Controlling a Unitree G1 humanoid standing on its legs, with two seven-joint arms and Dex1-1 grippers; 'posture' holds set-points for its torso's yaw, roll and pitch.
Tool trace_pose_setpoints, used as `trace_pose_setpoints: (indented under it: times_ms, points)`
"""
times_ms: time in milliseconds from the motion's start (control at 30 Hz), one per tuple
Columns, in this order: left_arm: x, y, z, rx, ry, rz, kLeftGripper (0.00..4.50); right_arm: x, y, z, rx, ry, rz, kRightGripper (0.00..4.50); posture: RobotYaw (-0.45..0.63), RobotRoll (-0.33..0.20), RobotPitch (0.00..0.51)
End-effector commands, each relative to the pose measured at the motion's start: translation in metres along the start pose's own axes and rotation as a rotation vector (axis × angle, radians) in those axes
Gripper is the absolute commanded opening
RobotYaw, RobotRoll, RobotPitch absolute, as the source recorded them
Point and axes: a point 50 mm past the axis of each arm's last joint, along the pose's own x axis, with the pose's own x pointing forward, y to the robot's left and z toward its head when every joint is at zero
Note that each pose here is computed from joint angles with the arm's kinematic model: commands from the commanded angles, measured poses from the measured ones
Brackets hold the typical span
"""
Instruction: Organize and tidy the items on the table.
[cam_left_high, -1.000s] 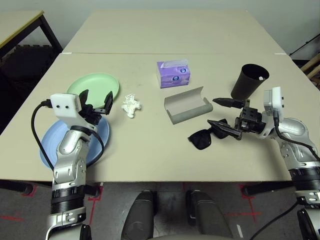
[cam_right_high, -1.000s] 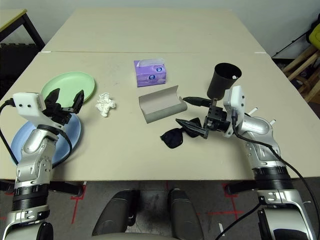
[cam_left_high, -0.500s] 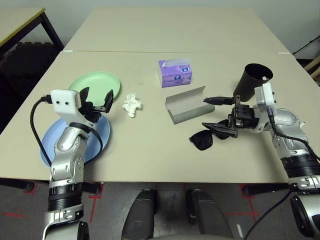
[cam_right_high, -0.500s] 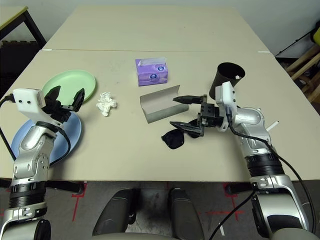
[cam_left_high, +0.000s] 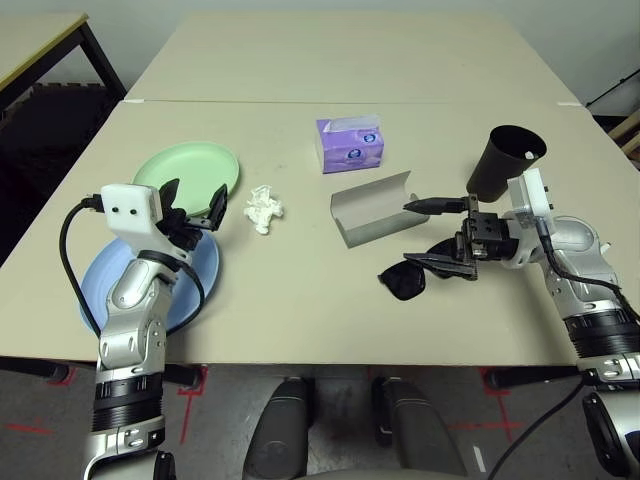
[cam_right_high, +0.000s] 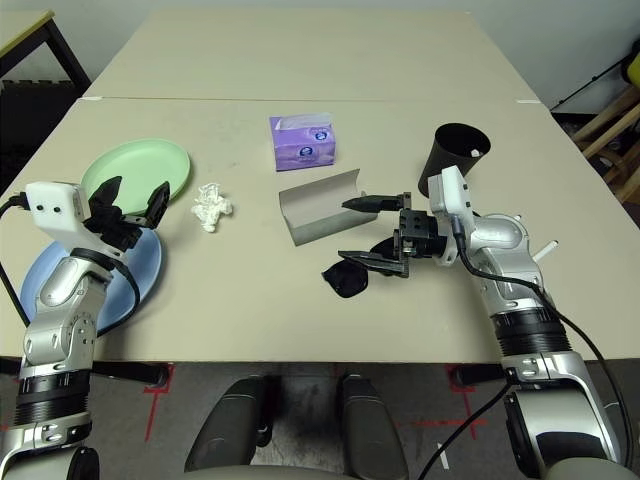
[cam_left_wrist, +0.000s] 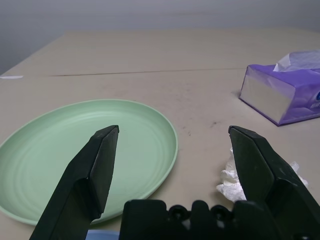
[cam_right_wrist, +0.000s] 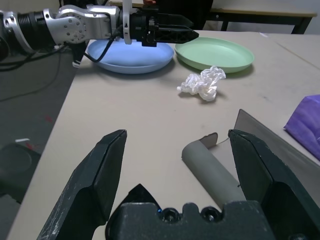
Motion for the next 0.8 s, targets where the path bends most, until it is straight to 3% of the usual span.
trace_pose_setpoints:
  times_ms: [33,500,800]
  points:
    - [-0.003,-0.001,0.0,0.0,0.006,-0.011,4.5,-0.001,0.003,-0.002,0.036,0.011,0.004,4.47,0.12,0.0,0.162]
    - [-0.005,0.0,0.0,0.022,0.011,-0.033,4.5,0.001,0.008,-0.009,-0.022,0.036,0.023,4.47,0.13,0.0,0.162]
    - [-0.008,0.02,0.012,0.073,0.029,-0.088,4.5,-0.001,0.008,-0.01,-0.023,0.034,0.006,4.47,0.12,0.0,0.163]
